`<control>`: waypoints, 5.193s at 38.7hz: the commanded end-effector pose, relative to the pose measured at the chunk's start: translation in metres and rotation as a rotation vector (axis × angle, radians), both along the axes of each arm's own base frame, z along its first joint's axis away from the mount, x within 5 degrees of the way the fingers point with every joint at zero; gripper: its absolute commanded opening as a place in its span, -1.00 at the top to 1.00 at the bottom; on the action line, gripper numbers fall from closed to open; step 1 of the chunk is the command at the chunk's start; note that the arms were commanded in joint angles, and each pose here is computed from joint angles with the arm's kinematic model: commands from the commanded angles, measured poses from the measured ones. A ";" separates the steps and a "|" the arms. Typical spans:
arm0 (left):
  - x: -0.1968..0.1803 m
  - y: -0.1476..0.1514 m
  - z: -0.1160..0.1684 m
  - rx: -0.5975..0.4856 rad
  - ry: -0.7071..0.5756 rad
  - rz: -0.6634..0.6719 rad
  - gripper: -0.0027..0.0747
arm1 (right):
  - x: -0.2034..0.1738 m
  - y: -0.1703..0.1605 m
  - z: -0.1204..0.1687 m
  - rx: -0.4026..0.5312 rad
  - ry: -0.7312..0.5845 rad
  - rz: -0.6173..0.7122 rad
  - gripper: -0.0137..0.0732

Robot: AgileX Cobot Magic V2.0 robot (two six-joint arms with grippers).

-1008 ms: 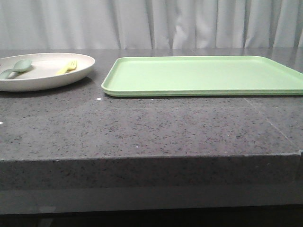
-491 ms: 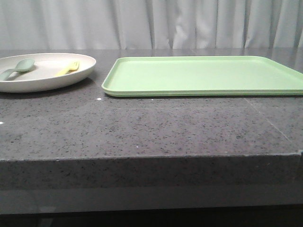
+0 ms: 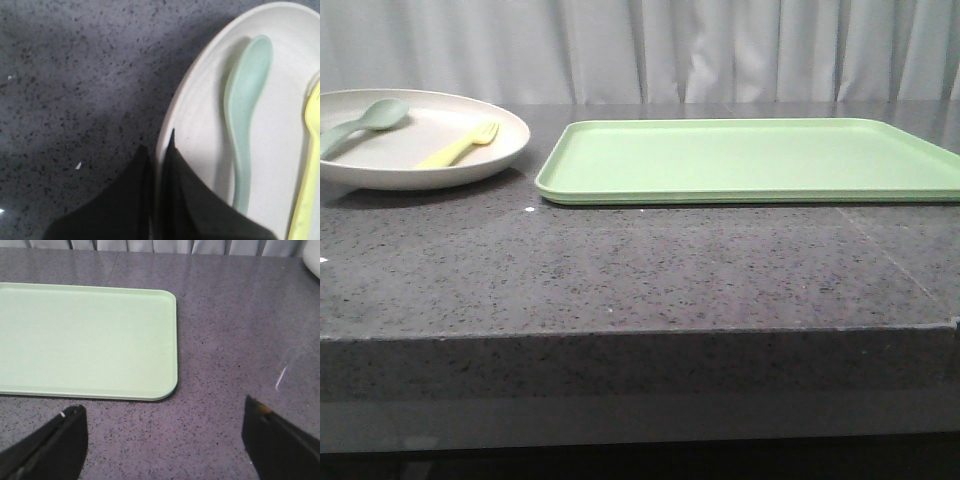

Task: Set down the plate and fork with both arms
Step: 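Lower the left gripper and grasp the cream plate's rim, then lift the plate with the left gripper and carry it over the tray, then lower the plate onto the green tray and open the left gripper, then raise the left gripper away from the plate, then lower the right gripper over the yellow fork on the plate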

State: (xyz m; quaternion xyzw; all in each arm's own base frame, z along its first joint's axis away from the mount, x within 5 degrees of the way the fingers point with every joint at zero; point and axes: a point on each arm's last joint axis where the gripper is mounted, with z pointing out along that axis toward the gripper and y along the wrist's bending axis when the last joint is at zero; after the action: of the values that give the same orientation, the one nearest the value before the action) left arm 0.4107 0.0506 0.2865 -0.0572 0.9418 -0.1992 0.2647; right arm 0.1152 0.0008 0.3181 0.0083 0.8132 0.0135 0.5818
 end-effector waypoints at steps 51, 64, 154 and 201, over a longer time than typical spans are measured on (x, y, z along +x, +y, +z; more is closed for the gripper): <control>0.001 -0.278 0.057 -0.212 -0.154 0.005 0.98 | 0.003 -0.001 0.018 -0.015 -0.109 -0.008 -0.80; 0.007 -0.292 0.037 -0.215 -0.114 0.060 0.98 | 0.003 -0.001 0.018 -0.015 -0.109 -0.008 -0.80; -0.262 -0.121 0.088 0.282 -0.468 -0.458 0.25 | 0.005 0.003 0.018 0.075 -0.026 0.012 -0.80; -0.272 -0.118 0.077 0.282 -0.491 -0.456 0.25 | 0.217 0.133 0.059 -0.109 0.655 0.194 -0.80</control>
State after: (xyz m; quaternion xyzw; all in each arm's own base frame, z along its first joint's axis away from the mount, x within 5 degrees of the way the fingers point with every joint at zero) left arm 0.1363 -0.0659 0.3502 0.2529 0.8747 -0.1180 0.3962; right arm 0.3220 0.1345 0.3544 -0.1046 0.9617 0.0243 0.2520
